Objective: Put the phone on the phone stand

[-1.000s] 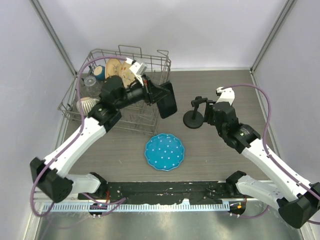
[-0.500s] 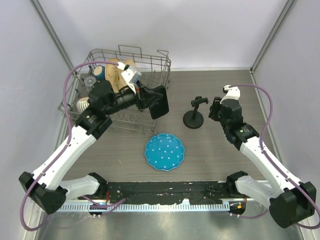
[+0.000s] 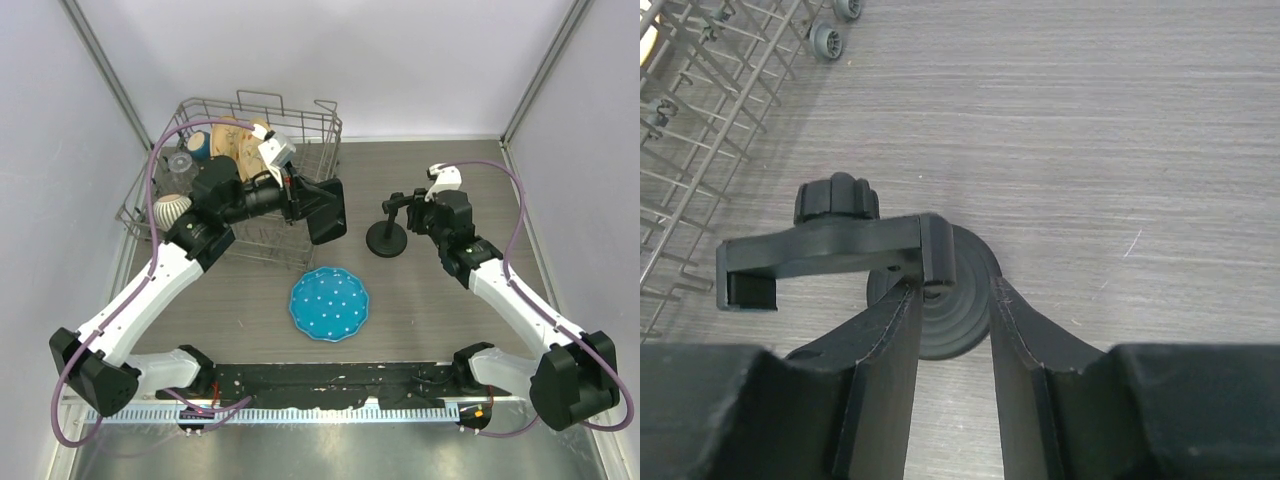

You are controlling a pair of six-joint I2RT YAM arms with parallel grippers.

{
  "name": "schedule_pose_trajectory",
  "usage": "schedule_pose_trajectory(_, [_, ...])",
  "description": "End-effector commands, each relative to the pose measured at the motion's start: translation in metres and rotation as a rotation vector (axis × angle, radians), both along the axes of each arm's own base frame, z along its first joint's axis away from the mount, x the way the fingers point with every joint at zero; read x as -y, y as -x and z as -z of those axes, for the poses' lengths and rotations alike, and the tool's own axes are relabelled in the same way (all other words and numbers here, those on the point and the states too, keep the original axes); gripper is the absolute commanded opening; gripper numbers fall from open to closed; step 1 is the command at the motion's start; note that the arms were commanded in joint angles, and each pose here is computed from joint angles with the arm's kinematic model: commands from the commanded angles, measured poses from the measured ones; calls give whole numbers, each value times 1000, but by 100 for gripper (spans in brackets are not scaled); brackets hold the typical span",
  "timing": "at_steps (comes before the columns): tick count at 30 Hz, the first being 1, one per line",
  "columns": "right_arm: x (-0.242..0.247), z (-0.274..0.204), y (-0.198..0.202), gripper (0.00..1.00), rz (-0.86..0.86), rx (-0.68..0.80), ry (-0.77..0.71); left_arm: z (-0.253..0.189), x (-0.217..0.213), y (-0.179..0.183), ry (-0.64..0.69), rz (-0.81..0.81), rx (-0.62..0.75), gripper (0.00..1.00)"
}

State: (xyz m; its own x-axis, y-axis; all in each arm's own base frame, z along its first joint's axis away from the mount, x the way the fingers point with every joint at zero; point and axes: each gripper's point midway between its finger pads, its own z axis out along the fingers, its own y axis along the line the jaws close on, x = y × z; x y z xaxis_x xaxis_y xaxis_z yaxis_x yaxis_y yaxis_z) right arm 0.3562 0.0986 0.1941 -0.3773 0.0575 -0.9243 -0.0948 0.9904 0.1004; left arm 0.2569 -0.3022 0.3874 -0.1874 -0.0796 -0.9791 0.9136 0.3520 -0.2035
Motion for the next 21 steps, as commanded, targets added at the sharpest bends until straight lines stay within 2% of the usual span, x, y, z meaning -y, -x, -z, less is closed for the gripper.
schedule_pose_trajectory(1, [-4, -45, -18, 38, -10, 144, -13, -34, 4, 4, 75, 41, 103, 0])
schedule_pose_trajectory(5, [-1, -46, -20, 37, -3, 155, 13, -31, 8, 4, 74, 66, 97, 0])
schedule_pose_trajectory(11, [1, -50, -22, 28, -17, 172, 52, -27, 19, 3, 82, 122, 67, 0])
schedule_pose_trajectory(18, [-4, -51, -20, 7, -49, 183, 54, -23, 32, -1, 80, 157, 49, 0])
schedule_pose_trajectory(21, [-8, -51, -18, 1, -74, 186, 43, -21, 48, 6, 73, 202, 112, 0])
